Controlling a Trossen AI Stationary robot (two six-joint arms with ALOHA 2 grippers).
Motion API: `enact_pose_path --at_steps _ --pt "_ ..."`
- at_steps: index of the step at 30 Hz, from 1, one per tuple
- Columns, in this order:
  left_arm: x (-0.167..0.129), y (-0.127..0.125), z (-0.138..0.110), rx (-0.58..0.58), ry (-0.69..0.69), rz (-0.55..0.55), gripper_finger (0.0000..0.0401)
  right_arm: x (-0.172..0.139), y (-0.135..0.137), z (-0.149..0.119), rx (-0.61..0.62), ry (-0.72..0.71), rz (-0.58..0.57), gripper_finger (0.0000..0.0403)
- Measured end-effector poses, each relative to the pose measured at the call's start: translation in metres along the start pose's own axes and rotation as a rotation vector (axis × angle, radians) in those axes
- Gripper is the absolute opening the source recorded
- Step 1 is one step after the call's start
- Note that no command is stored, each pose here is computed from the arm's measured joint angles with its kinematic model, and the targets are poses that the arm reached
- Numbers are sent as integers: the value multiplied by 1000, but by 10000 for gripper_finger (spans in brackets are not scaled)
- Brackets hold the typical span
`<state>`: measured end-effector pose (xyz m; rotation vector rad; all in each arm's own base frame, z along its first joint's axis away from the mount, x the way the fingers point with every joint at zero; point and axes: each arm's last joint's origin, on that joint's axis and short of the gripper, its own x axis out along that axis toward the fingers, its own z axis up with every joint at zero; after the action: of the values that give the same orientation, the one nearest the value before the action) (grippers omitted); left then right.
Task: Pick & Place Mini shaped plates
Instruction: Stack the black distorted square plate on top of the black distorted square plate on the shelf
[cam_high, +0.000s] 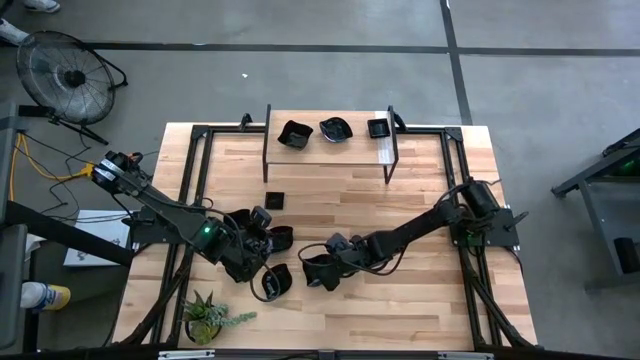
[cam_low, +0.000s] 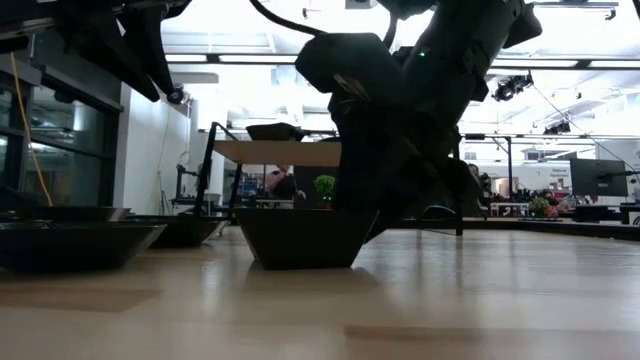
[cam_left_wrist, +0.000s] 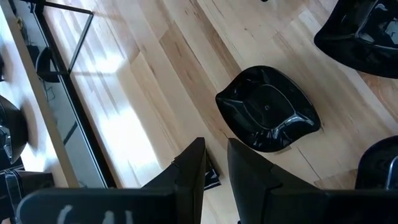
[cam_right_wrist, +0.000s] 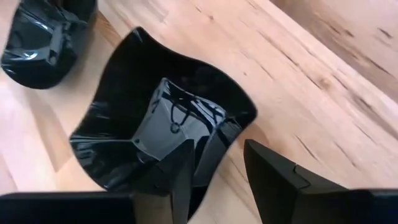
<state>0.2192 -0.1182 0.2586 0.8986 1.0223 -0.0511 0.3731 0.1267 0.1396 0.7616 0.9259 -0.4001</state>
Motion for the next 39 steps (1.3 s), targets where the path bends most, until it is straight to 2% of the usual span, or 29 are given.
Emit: enact_pose_path --at_steps 10,28,33,39 --pt "0 0 0 -1 -1 -1 65 0 -2 4 -11 36 13 123" --pt "0 0 2 -13 -15 2 65 1 -4 9 -81 60 30 4" --pt "0 0 2 -17 -20 2 65 0 -4 10 -104 44 24 6" --pt "0 1 2 -18 -21 3 65 -16 -1 18 -145 -51 14 4"
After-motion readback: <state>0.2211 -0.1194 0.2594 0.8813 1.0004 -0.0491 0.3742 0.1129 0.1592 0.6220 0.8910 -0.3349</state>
